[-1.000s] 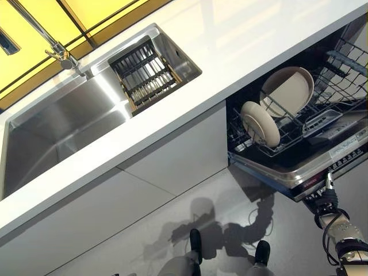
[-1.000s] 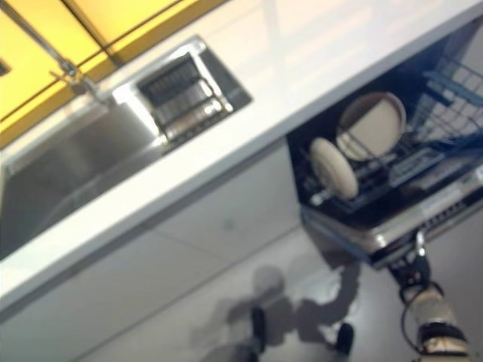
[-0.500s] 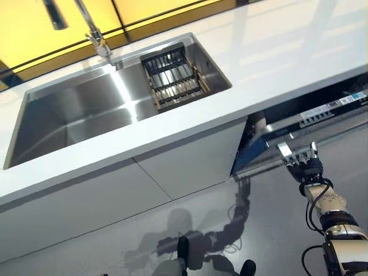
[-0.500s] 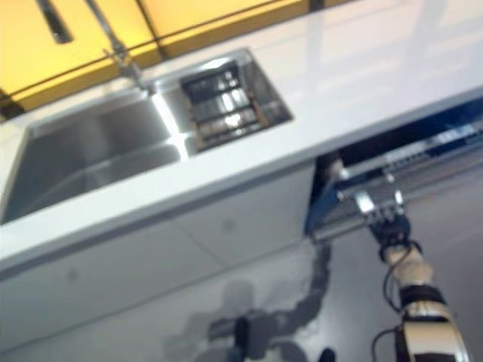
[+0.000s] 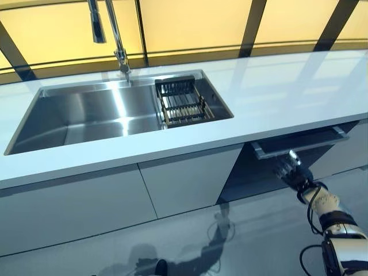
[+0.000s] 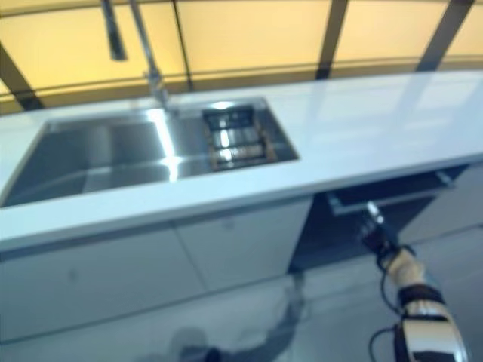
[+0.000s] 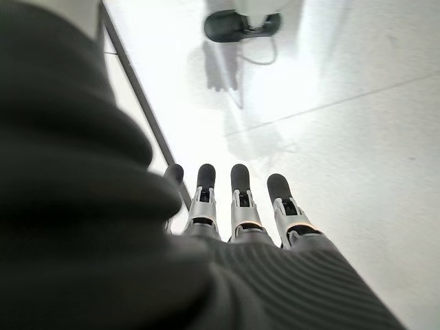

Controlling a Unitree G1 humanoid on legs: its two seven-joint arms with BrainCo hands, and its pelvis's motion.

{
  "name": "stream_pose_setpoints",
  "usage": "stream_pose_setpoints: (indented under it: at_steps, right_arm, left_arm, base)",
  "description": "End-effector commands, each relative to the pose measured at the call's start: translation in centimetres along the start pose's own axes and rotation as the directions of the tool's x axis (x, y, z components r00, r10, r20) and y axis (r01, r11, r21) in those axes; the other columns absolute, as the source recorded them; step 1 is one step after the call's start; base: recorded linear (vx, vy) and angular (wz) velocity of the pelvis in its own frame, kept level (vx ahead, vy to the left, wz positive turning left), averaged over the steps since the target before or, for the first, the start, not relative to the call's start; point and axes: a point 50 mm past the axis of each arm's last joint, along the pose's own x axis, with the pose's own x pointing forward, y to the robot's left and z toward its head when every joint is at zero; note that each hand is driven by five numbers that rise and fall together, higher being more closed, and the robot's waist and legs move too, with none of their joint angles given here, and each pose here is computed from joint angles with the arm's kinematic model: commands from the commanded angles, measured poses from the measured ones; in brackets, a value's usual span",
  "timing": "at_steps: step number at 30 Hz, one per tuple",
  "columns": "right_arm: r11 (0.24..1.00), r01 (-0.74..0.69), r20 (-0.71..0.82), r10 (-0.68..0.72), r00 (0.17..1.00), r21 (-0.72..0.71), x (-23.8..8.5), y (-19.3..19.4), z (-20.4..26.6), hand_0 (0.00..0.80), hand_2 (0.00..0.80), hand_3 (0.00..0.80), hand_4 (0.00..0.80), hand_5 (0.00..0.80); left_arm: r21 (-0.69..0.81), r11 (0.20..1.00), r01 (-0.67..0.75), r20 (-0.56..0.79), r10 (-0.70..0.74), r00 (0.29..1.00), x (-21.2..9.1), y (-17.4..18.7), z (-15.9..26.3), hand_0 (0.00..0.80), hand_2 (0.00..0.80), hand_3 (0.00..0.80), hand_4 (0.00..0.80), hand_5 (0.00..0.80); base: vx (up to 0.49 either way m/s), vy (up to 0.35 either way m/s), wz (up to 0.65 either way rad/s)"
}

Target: Take plates into dishwasher

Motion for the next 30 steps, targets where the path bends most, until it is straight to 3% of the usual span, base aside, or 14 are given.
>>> stream_pose_setpoints:
  at_steps: [1, 7, 10, 13, 15, 17, 19, 21, 23, 24, 26, 30]
  right_arm:
    - [0.973, 0.039, -0.028, -0.047, 0.999, -0.229, -0.5, -1.3, 0.8, 0.0, 0.0, 0.0, 0.0, 0.0]
    - [0.82, 0.123, -0.086, -0.205, 0.975, -0.559, -2.1, -5.0, -3.1, 0.0, 0.0, 0.0, 0.0, 0.0]
    - [0.663, 0.123, -0.044, -0.229, 0.972, -0.738, -2.6, -5.3, -4.4, 0.0, 0.0, 0.0, 0.0, 0.0]
    - [0.421, 0.095, -0.008, -0.236, 0.972, -0.902, -2.8, -5.2, -5.8, 0.0, 0.0, 0.0, 0.0, 0.0]
    - [0.153, 0.004, -0.032, -0.237, 0.971, -0.988, -3.0, -5.2, -7.3, 0.0, 0.0, 0.0, 0.0, 0.0]
    - [-0.084, -0.126, -0.102, -0.246, 0.964, -0.988, -3.1, -5.1, -9.3, 0.0, 0.0, 0.0, 0.0, 0.0]
    - [-0.258, -0.245, -0.163, -0.302, 0.939, -0.935, -3.7, -5.8, -12.4, 0.0, 0.0, 0.0, 0.0, 0.0]
    - [-0.225, -0.292, -0.196, -0.367, 0.909, -0.93, -4.3, -6.3, -14.7, 0.0, 0.0, 0.0, 0.0, 0.0]
    - [-0.099, -0.321, -0.242, -0.464, 0.852, -0.942, -5.4, -7.3, -17.4, 0.0, 0.0, 0.0, 0.0, 0.0]
    - [-0.081, -0.322, -0.247, -0.478, 0.843, -0.943, -5.7, -7.6, -17.9, 0.0, 0.0, 0.0, 0.0, 0.0]
    - [0.09, -0.337, -0.32, -0.607, 0.727, -0.937, -8.1, -9.5, -20.7, 0.0, 0.0, 0.0, 0.0, 0.0]
    - [0.33, -0.306, -0.449, -0.711, 0.542, -0.893, -11.3, -11.5, -23.2, 0.0, 0.0, 0.0, 0.0, 0.0]
  left_arm:
    - [0.03, 0.999, -0.03, -0.046, 0.031, 0.998, 0.1, 0.4, -0.5, 0.0, 0.0, 0.0, 0.0, 0.0]
    - [-0.001, 0.999, -0.036, -0.052, 0.036, 0.998, 0.2, 0.4, -0.1, 0.0, 0.0, 0.0, 0.0, 0.0]
    - [-0.006, 1.0, -0.02, -0.07, 0.02, 0.997, 0.3, 0.0, 0.0, 0.0, 0.0, 0.0, 0.0, 0.0]
    - [0.038, 0.999, -0.01, -0.098, 0.014, 0.995, 0.3, -0.6, 0.0, 0.0, 0.0, 0.0, 0.0, 0.0]
    - [0.127, 0.992, -0.014, -0.168, 0.036, 0.985, 0.3, -0.8, -0.5, 0.0, 0.0, 0.0, 0.0, 0.0]
    - [0.168, 0.986, -0.019, -0.207, 0.054, 0.977, 0.3, -0.9, -0.5, 0.0, 0.0, 0.0, 0.0, 0.0]
    - [0.194, 0.981, -0.012, -0.245, 0.061, 0.968, 0.4, -1.2, 0.2, 0.0, 0.0, 0.0, 0.0, 0.0]
    - [0.189, 0.982, 0.007, -0.258, 0.042, 0.965, 0.5, -1.9, 0.6, 0.0, 0.0, 0.0, 0.0, 0.0]
    - [0.177, 0.984, 0.032, -0.269, 0.017, 0.963, 0.5, -2.8, 0.7, 0.0, 0.0, 0.0, 0.0, 0.0]
    - [0.177, 0.984, 0.036, -0.269, 0.013, 0.963, 0.5, -3.0, 0.7, 0.0, 0.0, 0.0, 0.0, 0.0]
    - [0.161, 0.984, 0.076, -0.29, -0.026, 0.957, 0.4, -4.4, 0.4, 0.0, 0.0, 0.0, 0.0, 0.0]
    - [0.129, 0.986, 0.105, -0.284, -0.065, 0.957, 0.4, -5.3, 0.6, 0.0, 0.0, 0.0, 0.0, 0.0]
  base:
    - [-0.009, 0.027, -0.06]
    - [-0.016, 0.034, -0.04]
    - [-0.041, 0.05, 0.0]
    - [-0.052, 0.047, 0.0]
    - [-0.042, 0.03, 0.02]
    - [-0.045, 0.007, 0.0]
    - [-0.044, -0.015, 0.0]
    - [-0.019, -0.008, 0.07]
    - [-0.011, 0.002, 0.12]
    - [-0.007, 0.01, 0.12]
    - [-0.012, 0.036, 0.11]
    - [-0.008, 0.051, 0.04]
